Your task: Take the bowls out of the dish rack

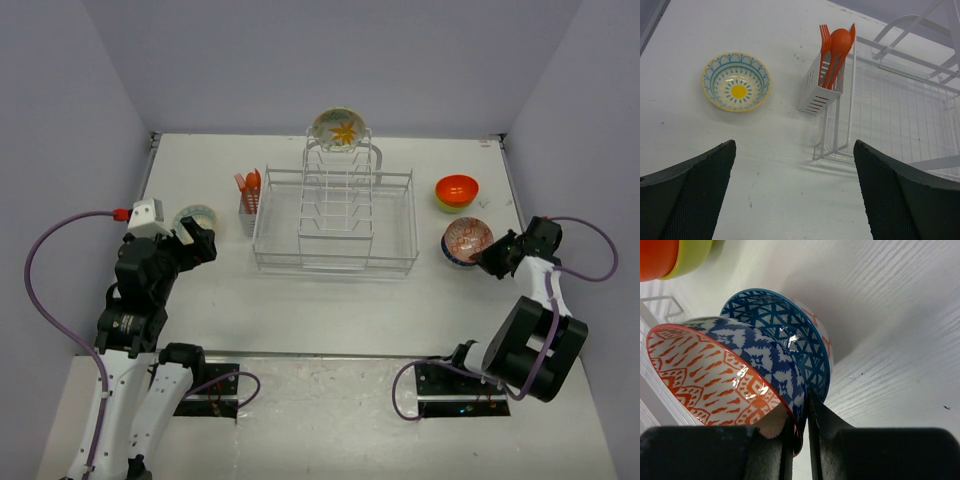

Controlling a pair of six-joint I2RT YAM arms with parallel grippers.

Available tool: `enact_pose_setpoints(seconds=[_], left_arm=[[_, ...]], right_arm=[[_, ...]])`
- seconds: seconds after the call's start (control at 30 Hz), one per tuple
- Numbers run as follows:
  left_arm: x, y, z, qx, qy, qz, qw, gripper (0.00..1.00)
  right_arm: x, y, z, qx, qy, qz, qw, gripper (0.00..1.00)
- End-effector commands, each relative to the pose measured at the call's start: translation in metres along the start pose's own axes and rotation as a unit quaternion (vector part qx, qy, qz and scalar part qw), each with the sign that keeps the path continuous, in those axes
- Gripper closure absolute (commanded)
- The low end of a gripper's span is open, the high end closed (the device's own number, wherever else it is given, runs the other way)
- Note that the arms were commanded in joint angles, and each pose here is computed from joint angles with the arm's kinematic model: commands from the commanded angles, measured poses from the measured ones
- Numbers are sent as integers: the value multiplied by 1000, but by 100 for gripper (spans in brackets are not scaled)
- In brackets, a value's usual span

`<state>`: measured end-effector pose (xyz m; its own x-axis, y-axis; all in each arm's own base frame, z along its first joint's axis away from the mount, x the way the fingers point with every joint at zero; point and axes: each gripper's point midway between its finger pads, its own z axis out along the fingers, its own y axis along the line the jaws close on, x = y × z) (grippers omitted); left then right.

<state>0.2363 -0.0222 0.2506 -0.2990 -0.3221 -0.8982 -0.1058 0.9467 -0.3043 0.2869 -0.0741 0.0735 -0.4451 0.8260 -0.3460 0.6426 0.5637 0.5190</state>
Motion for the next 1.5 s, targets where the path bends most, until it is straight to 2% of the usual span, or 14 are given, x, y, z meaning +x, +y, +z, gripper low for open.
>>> enact_pose_setpoints(seconds=[0.0, 0.4, 0.53, 0.63, 0.77, 0.87, 1.03, 1.23, 1.33, 1.37, 1.47], left_arm=[[-9, -3, -2, 3, -20, -5, 1000, 0], [-10, -2, -2, 2, -22, -6, 1000, 0], [-10, -3, -3, 3, -23, -6, 1000, 0], [-10, -3, -3, 3, -23, -6, 1000, 0], [-11, -3, -3, 3, -25, -6, 1000, 0], [-10, -2, -3, 2, -24, -6, 1000, 0], [-11, -2, -3, 2, -25, -6, 1000, 0], [-12, -2, -3, 2, -26, -6, 1000, 0], [-12, -2, -4, 2, -28, -7, 1000, 0], [-12, -2, -4, 2, -28, -7, 1000, 0], [-12, -2, -5, 3, -29, -8, 1000, 0]], right_arm=[[-9, 16, -2, -36, -4, -10, 999, 86], [-9, 15, 0, -31, -1, -8, 999, 82], [-10, 15, 1, -31, 0, -7, 1000, 74], [-10, 15, 0, -30, -2, -8, 1000, 72], [-18, 15, -8, -24, -26, -14, 999, 68], [-26, 15, -14, -14, -48, -19, 999, 57], [-32, 8, -18, 10, -66, -21, 998, 52], [-34, 4, -22, 21, -78, -24, 996, 52], [-37, 2, -26, 29, -93, -27, 995, 61], [-37, 2, -27, 29, -97, -29, 994, 69], [-36, 4, -27, 24, -98, -33, 994, 74]])
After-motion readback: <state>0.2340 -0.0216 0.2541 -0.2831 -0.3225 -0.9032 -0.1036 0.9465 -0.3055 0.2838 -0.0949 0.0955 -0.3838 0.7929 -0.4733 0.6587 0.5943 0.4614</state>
